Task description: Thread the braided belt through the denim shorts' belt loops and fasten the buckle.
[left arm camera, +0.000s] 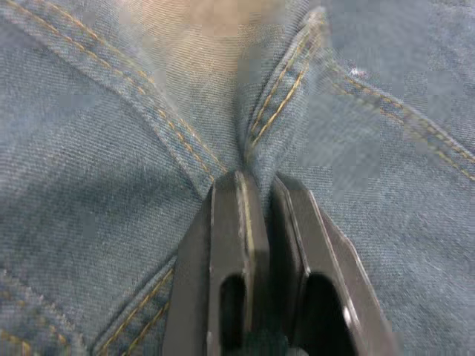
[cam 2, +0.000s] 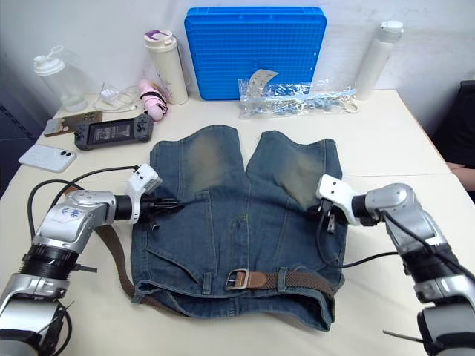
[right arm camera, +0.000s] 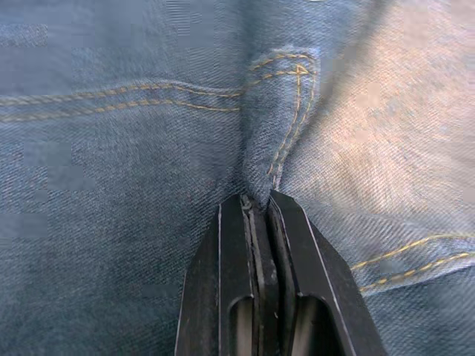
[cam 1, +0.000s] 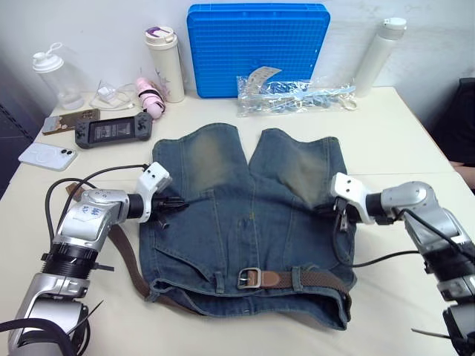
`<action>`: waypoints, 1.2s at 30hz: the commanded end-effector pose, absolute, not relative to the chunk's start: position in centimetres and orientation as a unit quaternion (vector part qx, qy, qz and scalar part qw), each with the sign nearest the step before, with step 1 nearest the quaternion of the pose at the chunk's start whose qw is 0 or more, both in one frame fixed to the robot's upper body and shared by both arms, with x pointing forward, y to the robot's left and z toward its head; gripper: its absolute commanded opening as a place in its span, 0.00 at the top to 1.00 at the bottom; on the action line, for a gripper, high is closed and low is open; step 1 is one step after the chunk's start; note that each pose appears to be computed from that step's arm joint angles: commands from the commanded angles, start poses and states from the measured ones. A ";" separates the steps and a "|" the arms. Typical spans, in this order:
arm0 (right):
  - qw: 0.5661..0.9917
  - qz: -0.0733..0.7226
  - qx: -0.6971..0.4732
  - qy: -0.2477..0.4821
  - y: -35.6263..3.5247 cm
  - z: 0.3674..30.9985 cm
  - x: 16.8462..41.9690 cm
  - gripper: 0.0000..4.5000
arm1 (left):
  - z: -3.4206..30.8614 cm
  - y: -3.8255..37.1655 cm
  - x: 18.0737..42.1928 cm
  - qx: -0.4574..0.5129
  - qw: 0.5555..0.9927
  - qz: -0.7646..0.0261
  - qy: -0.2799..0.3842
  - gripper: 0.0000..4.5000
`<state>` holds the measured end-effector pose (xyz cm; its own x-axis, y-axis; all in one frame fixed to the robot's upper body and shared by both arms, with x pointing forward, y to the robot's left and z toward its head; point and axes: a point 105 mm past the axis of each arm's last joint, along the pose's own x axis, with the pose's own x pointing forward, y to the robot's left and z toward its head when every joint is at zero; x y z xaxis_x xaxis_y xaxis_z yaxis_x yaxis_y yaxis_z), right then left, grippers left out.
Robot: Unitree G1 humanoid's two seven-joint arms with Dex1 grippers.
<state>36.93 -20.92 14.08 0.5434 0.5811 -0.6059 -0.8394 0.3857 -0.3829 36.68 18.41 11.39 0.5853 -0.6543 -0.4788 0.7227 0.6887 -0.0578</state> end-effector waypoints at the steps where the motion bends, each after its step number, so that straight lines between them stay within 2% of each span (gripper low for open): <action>1: 0.833 0.341 -0.409 0.150 -23.3 17.6 40.6 1.00 | 13.2 20.2 39.6 0.104 0.918 -0.325 0.204 1.00; 6: 0.840 0.277 -0.452 0.114 -22.2 19.5 44.5 1.00 | 14.9 18.7 43.8 0.150 0.929 -0.297 0.160 1.00; 9: 0.843 0.259 -0.455 0.122 -21.9 19.2 45.4 1.00 | 16.0 17.9 45.3 0.165 0.936 -0.281 0.134 1.00; 13: 0.866 0.255 -0.409 0.131 -21.7 18.1 45.6 1.00 | 15.8 17.1 45.8 0.203 0.927 -0.286 0.130 1.00; 15: 0.880 0.263 -0.379 0.115 -21.3 18.3 45.5 0.83 | 15.1 17.1 45.6 0.216 0.920 -0.293 0.142 1.00; 17: 0.882 0.280 -0.365 0.097 -21.0 18.7 45.3 0.67 | 14.9 17.4 45.3 0.197 0.920 -0.303 0.150 0.78; 21: 0.890 0.313 -0.326 0.057 -21.1 21.2 44.6 0.29 | 16.2 19.0 44.8 0.180 0.924 -0.308 0.140 0.46; 22: 0.890 0.318 -0.324 0.046 -21.4 22.0 44.3 0.18 | 17.1 19.1 44.6 0.159 0.925 -0.318 0.132 0.35; 24: 0.892 0.339 -0.295 0.039 -21.9 23.1 43.3 0.02 | 18.7 18.7 43.7 0.114 0.919 -0.357 0.119 0.22; 26: 0.887 0.393 -0.238 0.043 -22.2 24.0 41.1 0.02 | 20.4 17.6 41.3 0.067 0.891 -0.436 0.110 0.22; 28: 0.877 0.436 -0.192 0.059 -22.2 23.7 38.5 0.15 | 20.9 17.5 39.3 0.055 0.874 -0.468 0.119 0.34; 30: 0.866 0.462 -0.170 0.084 -21.9 22.8 36.3 0.33 | 20.4 17.5 37.8 0.061 0.862 -0.483 0.141 0.51; 34: 0.848 0.498 -0.114 0.138 -21.2 20.2 32.6 0.78 | 18.2 17.2 35.3 0.081 0.828 -0.517 0.200 0.92; 35: 0.845 0.502 -0.103 0.150 -21.1 19.5 31.9 0.83 | 17.6 17.1 34.7 0.087 0.817 -0.528 0.214 0.96; 36: 0.845 0.501 -0.095 0.161 -21.1 18.9 31.5 0.97 | 17.0 16.9 34.0 0.084 0.806 -0.541 0.228 1.00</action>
